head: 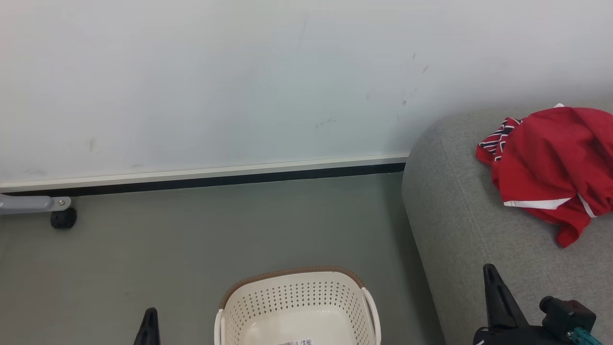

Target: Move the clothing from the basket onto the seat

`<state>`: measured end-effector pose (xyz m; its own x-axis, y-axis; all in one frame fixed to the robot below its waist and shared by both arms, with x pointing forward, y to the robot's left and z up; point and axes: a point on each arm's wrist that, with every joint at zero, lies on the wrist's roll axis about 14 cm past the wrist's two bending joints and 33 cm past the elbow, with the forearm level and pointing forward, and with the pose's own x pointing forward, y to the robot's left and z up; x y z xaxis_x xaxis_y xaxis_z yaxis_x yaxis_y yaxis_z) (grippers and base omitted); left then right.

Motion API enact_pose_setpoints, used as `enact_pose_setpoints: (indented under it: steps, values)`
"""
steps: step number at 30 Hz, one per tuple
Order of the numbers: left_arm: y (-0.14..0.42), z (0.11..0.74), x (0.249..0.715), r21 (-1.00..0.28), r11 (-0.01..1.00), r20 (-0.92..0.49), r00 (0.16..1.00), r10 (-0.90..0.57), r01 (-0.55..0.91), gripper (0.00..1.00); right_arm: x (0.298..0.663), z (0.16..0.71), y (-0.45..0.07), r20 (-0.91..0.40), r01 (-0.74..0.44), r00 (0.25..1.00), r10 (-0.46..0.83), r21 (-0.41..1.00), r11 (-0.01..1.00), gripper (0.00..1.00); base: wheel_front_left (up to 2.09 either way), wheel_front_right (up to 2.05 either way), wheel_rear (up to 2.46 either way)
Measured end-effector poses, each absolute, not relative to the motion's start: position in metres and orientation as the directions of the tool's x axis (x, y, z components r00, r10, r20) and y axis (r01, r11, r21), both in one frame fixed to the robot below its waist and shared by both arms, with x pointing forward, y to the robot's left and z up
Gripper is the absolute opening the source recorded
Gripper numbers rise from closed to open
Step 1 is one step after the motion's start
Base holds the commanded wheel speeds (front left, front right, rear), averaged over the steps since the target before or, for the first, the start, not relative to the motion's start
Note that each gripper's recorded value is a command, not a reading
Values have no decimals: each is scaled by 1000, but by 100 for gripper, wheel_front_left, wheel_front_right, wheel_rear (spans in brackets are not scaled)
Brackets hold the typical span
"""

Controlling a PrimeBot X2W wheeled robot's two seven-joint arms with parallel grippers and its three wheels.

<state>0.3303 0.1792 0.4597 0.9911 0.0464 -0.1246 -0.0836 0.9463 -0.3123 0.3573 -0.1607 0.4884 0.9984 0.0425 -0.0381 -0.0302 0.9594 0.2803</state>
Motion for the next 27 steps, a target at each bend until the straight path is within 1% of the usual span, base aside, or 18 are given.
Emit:
enact_pose_setpoints:
  steps: [14,27]
  values:
    - [186,453,335,-468,873,-176,983,58,-136,0,361,480,-171,-99,34,995,13,453,891,0,0,0,0]
    - [188,450,340,-615,769,-212,976,53,-175,0,366,478,-179,-130,81,992,-2,603,793,0,0,0,0]
